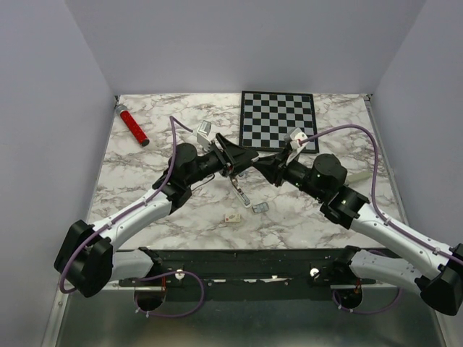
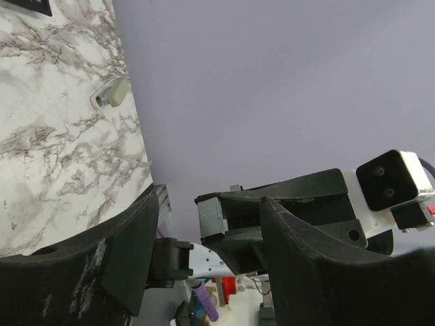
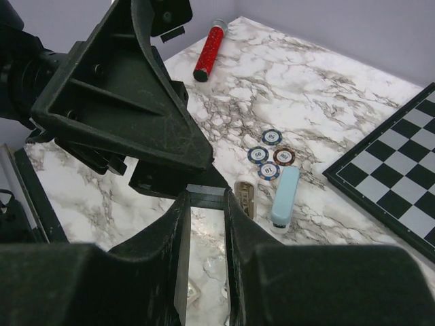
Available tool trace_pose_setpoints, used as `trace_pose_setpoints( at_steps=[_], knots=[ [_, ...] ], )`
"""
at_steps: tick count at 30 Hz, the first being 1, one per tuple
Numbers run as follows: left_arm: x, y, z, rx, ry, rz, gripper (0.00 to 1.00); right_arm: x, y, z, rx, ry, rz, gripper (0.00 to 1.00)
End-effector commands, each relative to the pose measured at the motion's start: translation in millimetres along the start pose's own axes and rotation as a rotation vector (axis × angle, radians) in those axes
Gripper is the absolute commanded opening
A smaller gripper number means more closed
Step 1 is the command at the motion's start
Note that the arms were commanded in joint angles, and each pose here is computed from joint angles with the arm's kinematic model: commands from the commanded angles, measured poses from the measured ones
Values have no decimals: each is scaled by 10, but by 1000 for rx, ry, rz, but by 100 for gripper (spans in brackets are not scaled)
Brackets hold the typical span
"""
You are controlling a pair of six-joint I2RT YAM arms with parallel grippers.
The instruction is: Load the staples into the stapler
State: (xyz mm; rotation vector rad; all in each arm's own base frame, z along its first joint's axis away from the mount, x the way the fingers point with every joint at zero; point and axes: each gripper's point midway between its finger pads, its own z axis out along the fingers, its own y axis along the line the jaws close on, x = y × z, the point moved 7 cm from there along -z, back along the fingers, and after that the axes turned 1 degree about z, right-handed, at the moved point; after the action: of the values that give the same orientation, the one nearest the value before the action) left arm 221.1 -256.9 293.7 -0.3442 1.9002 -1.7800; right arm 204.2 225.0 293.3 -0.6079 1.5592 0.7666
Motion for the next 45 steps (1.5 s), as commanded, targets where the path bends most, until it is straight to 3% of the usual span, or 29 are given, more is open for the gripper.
trace_pose_setpoints(
  at_steps=[1,16,26,38,45],
  knots=[
    [-1,-237,33,88,9,-20,67,-59,44,-45,-27,-50,5,27],
    [72,-209,70,109,32,-69,53,-61,45,-73,-24,-70,16,27],
    [82,-196,52,119,22,-78,29,-37,44,-91,-23,-72,21,27],
    [89,-185,36,127,15,-89,11,-10,33,-72,-13,-64,25,31],
    [91,-163,39,121,14,-85,10,-14,22,-60,0,-60,30,32]
  ],
)
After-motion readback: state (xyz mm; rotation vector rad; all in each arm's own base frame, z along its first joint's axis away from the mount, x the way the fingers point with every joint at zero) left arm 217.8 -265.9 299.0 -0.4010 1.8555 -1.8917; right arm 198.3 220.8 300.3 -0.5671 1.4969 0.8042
